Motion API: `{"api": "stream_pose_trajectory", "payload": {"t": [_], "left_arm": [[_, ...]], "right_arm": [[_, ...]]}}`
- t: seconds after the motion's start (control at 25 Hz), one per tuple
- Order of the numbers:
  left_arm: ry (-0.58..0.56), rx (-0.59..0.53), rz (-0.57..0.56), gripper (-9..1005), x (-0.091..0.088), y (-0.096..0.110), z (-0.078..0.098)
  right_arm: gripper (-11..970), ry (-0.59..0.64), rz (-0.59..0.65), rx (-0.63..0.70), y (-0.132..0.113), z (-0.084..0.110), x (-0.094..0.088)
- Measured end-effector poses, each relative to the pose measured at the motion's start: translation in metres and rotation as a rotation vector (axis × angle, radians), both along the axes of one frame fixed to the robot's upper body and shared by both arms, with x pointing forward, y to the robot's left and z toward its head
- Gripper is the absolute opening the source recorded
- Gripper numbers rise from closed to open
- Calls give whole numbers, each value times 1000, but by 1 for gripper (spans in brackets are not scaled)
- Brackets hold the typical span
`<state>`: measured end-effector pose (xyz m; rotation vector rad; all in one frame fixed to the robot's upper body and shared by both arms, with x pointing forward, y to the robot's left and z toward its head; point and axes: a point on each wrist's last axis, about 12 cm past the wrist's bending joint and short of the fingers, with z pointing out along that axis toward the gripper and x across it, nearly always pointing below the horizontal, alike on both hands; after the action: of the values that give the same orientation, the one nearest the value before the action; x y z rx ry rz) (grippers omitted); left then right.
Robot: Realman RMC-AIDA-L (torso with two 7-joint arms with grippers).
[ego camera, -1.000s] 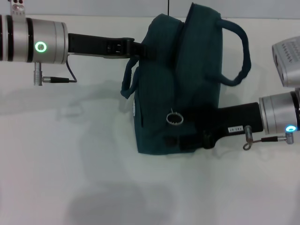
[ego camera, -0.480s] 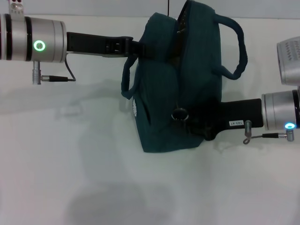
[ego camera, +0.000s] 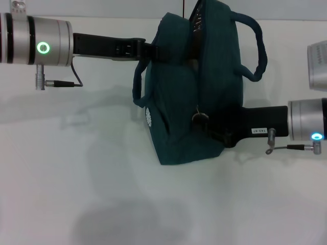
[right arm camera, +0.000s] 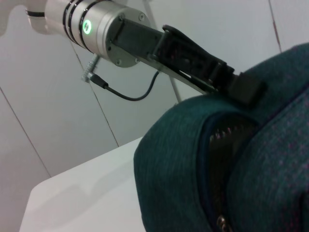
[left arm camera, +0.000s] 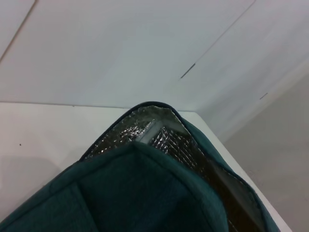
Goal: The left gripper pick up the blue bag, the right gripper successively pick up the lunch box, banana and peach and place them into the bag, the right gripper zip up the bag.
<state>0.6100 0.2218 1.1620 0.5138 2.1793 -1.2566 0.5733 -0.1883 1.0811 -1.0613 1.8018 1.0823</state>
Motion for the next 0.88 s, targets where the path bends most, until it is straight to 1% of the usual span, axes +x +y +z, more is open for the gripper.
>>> {"api": "stream_pose_trajectory", "payload": {"t": [0.12,0.28,0.36,0.48,0.68,0.88], "left_arm": [[0,0,1,35,0,0,0],[3,-1,7,35,-1,2,-1],[5,-5,12,35,-1,3,-2],[6,-5,16,35,-1,4,-2],[-1,-11,9,44,-2,1,-3],[-41,-12,-32,63,-4,-7,-4]], "right_arm": [[9,6,-20,-6,-6,-4,-3],[10,2,-53,5,-22,-6,-10],[10,-18,-68,22,-31,-4,-15],[10,-77,-73,57,-40,6,-22],[10,-166,-33,145,-40,20,-29],[10,-191,15,169,-35,26,-28]]}}
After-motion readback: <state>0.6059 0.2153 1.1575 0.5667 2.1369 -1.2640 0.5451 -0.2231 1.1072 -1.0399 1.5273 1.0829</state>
